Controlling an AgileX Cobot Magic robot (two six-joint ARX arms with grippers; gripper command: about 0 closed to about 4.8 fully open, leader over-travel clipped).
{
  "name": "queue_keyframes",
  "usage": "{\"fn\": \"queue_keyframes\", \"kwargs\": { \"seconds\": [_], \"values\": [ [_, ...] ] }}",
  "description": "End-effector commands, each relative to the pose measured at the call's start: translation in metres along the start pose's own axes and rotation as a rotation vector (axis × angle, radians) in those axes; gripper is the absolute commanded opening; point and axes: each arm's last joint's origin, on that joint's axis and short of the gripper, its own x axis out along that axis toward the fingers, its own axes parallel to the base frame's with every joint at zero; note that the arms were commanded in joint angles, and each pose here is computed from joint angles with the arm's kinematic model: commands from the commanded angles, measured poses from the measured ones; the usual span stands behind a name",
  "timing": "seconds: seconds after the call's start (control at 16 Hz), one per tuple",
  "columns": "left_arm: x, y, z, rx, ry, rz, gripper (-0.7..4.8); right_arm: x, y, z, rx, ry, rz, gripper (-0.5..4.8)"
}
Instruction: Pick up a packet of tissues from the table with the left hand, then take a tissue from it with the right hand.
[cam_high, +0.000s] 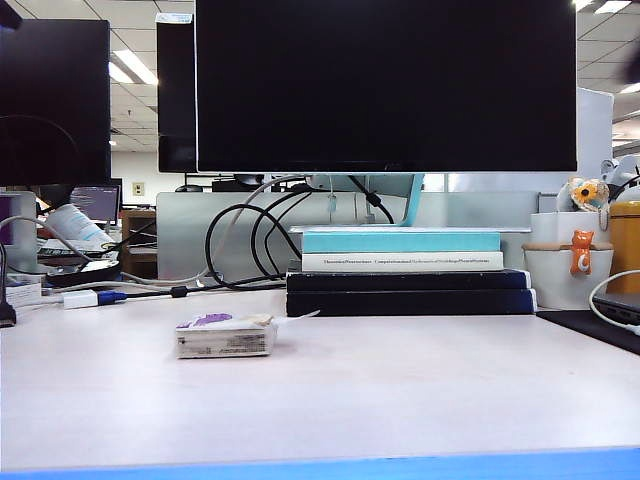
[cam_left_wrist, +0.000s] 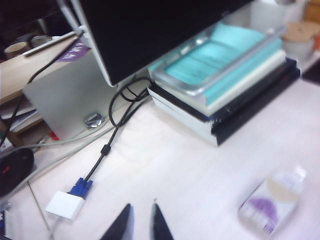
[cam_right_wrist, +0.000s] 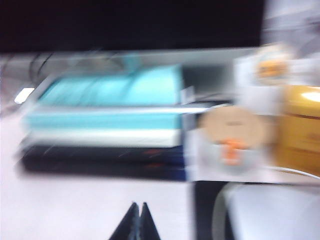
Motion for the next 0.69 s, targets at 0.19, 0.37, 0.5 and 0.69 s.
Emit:
{"fn": "queue_keyframes", "kwargs": {
  "seconds": [0.19,0.37,0.5,0.69],
  "values": [
    [0.004,0.0,-0.005,0.146,0.035,-0.034,1.59,0.049,0.022,0.048,-0.148,0.316,0.288,-0.08],
    [0.029,0.009,-0.021,0.111,0.075,-0.116,2.35,0.063,0.022,0.065,-0.14,0.343,0.413,-0.08],
    [0.046,0.009,-0.03,0.131,0.098,-0.183,2.51,0.064,0.014,0.065,-0.12,0.346,0.416,-0.08],
    [0.077,0.006,-0.044,0.19,0.098,-0.283,3.82,0.065,-0.008,0.062,-0.056,0.387,0.428,-0.08]
  ]
}}
